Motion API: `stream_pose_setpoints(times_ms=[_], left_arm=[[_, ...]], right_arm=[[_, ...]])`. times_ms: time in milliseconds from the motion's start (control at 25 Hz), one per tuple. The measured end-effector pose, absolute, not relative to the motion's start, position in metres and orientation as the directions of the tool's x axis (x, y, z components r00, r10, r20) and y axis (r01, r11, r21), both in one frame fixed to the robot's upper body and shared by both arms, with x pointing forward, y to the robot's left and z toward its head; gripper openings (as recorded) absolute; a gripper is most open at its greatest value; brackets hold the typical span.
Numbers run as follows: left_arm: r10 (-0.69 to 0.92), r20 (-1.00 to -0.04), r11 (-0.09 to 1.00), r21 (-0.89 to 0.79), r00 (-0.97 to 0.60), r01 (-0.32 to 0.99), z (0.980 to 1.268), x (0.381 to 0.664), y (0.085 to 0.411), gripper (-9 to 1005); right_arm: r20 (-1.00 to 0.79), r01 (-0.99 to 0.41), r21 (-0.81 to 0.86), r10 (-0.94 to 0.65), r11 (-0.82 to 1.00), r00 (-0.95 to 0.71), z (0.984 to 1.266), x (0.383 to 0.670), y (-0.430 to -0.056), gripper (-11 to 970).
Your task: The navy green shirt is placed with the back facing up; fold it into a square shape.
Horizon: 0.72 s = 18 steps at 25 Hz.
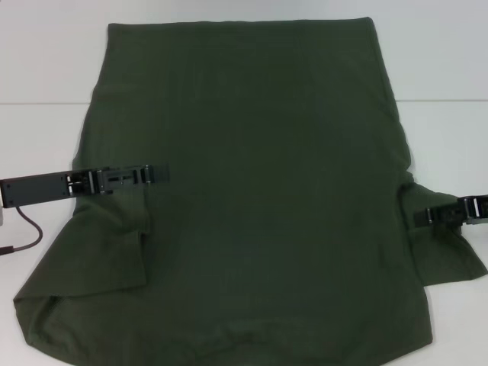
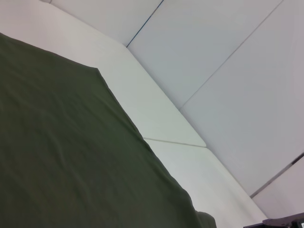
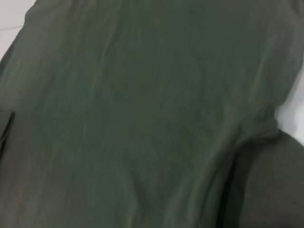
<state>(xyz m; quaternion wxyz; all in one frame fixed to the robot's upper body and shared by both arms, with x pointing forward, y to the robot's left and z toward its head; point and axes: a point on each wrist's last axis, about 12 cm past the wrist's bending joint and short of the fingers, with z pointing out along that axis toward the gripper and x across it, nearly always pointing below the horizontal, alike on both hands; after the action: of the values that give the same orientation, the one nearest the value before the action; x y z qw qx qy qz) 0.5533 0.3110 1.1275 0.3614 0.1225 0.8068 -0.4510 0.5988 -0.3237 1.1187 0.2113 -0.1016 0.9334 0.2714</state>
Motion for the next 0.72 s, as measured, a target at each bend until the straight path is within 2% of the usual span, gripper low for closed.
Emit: stream_pose_setpoints(times_ms=[720], left_arm=[[-0.16,-0.685,0.543,-0.663,-0.711,0.516,1.123,0.551,0.313,903]], right_arm=[[-0.431,-0.298,0.402,-0.109,0.866,-0.896,1.116,0.595,-0.337,779]])
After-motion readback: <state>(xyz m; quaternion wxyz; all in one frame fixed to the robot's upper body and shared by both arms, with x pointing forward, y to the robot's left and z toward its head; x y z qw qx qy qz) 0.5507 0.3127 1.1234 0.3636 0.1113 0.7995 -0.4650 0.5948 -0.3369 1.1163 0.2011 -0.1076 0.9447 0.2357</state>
